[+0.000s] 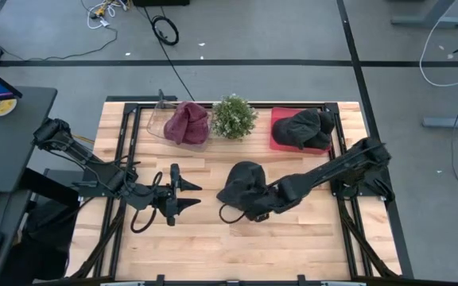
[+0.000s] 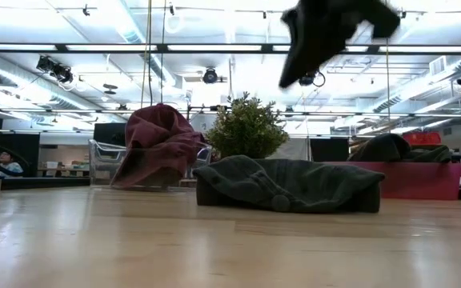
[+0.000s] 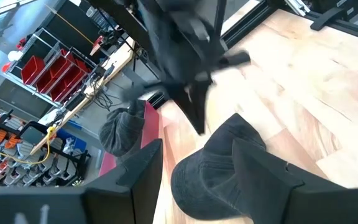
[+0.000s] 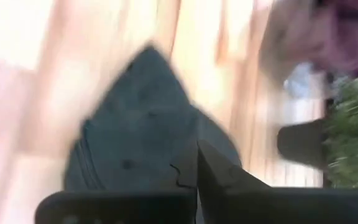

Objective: Pick & Place hat
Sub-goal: Put the black cap into the pink bin

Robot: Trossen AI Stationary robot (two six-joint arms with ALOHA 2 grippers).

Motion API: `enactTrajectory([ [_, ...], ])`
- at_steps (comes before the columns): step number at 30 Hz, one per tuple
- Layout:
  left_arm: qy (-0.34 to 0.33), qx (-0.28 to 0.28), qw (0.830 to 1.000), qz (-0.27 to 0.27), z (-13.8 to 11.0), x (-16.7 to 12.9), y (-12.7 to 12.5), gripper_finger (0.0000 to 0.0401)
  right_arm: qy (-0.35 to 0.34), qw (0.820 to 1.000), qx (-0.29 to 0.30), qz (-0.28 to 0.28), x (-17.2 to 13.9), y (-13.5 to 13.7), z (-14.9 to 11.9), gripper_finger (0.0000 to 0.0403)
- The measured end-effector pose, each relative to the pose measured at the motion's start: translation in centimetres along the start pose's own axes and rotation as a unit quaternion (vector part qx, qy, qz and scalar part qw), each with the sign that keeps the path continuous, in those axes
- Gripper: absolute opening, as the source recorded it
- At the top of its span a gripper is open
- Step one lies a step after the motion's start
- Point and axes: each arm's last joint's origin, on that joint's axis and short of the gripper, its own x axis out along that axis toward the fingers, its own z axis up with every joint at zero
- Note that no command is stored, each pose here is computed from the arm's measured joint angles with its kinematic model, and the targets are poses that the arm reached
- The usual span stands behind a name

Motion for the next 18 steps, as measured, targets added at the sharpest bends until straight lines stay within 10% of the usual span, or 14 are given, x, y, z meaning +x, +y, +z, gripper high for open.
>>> enactTrajectory([
  [9,0.001,0.0,1.0,0.0,0.0,0.0,0.0,0.0197,-0.051,0.995,0.03,0.082,-1.1,-0.1,0.7,0.0059],
  [18,0.002,0.001,1.0,-0.001,0.0,0.0,0.0,0.0197,-0.012,0.98,0.124,0.154,2.2,-0.3,0.5,0.0242],
])
